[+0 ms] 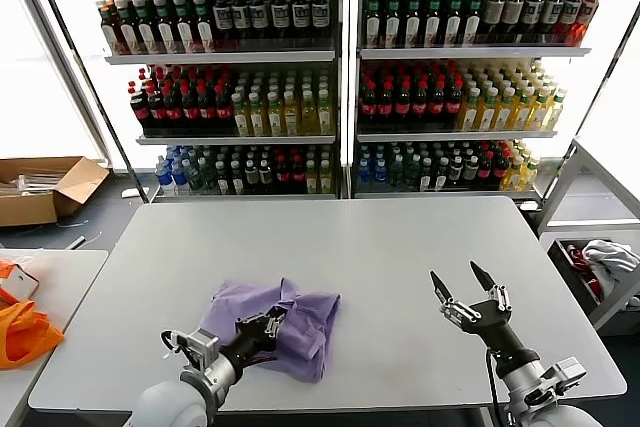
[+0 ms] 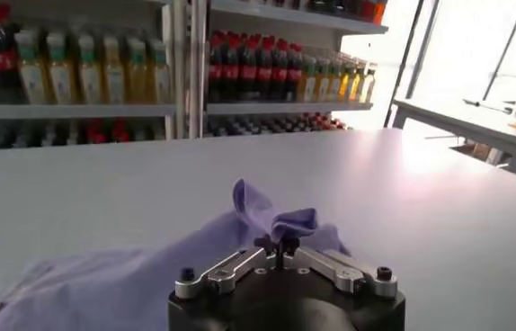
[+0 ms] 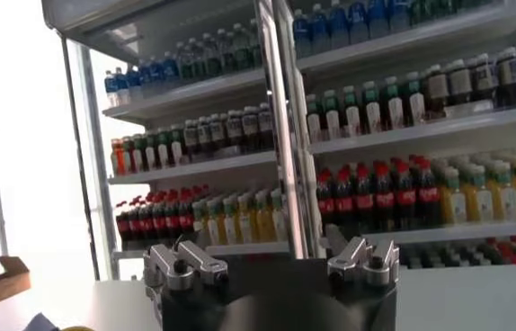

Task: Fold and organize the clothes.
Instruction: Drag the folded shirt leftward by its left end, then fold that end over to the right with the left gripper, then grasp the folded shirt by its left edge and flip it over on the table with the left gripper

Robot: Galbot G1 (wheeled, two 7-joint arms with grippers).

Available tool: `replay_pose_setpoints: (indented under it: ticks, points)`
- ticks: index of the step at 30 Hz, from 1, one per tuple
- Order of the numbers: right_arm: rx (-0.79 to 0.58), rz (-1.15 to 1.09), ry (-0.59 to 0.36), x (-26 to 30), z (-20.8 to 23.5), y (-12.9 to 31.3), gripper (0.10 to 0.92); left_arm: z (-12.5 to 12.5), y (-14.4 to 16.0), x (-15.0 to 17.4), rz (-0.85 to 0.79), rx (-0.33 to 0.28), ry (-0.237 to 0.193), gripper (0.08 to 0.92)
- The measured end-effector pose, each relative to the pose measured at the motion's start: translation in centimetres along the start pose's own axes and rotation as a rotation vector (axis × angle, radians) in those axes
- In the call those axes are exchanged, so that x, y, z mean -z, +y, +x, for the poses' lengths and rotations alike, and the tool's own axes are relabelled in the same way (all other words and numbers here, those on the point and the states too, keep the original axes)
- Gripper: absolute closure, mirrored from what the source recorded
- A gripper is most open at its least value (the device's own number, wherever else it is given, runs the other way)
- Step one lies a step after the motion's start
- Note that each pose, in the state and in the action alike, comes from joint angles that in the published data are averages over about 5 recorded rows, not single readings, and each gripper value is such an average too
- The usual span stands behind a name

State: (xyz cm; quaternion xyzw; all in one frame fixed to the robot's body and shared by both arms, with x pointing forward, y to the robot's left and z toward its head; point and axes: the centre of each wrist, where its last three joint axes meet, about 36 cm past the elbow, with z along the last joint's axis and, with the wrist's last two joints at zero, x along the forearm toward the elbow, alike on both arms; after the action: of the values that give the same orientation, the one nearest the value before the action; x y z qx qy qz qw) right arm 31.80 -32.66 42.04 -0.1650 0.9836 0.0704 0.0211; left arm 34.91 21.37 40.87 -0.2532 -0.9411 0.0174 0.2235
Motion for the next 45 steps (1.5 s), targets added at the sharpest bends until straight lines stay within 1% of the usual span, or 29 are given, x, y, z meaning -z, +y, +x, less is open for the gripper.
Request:
replay_pose_setpoints:
  ticks: [2, 4, 6, 11, 15, 20, 23, 27, 29, 31, 35, 39, 45]
  points:
    - [0.0, 0.0, -0.002, 0.1, 0.0, 0.0, 0.2, -0.4, -0.3, -0.5, -0.003, -0.004, 0.01, 0.885]
    - [0.001, -0.001, -0.002, 0.1, 0.0, 0.0, 0.2, -0.7, -0.5, -0.9, -0.005, -0.006, 0.018, 0.844]
    - [0.003, -0.003, -0.002, 0.0, 0.0, 0.1, 0.2, -0.9, -0.8, -1.1, -0.004, -0.008, 0.021, 0.784]
    - [0.007, -0.006, -0.002, -0.1, -0.1, 0.3, 0.2, -0.8, -1.4, -1.1, 0.004, -0.019, 0.006, 0.654]
    - [0.012, -0.005, -0.002, -0.1, -0.3, 0.3, 0.2, 0.0, -1.6, -0.1, 0.013, -0.029, -0.027, 0.542]
    - [0.015, -0.004, -0.003, 0.0, -0.4, 0.3, 0.2, 1.7, -0.9, 2.0, 0.035, -0.037, -0.099, 0.394]
    - [0.017, -0.005, -0.001, -0.1, -0.3, 0.4, 0.2, 2.8, 0.4, 3.1, 0.043, -0.01, -0.137, 0.308]
    - [0.018, -0.008, 0.005, -0.2, -0.2, 0.4, 0.2, 4.1, 3.1, 3.9, 0.046, 0.062, -0.164, 0.21]
    - [0.018, -0.008, 0.007, -0.3, -0.2, 0.5, 0.2, 4.7, 4.5, 4.1, 0.048, 0.103, -0.167, 0.186]
    - [0.019, -0.009, 0.008, -0.2, -0.2, 0.6, 0.2, 5.1, 5.7, 4.0, 0.053, 0.138, -0.165, 0.18]
    - [0.025, -0.01, 0.01, -0.2, -0.2, 0.9, 0.2, 5.7, 7.5, 3.5, 0.07, 0.188, -0.156, 0.177]
    - [0.034, -0.009, 0.01, -0.3, -0.2, 1.2, 0.2, 5.9, 8.8, 2.8, 0.092, 0.223, -0.145, 0.177]
    - [0.044, -0.01, 0.004, -0.1, -0.2, 1.5, 0.2, 5.7, 10.1, 1.0, 0.127, 0.255, -0.11, 0.177]
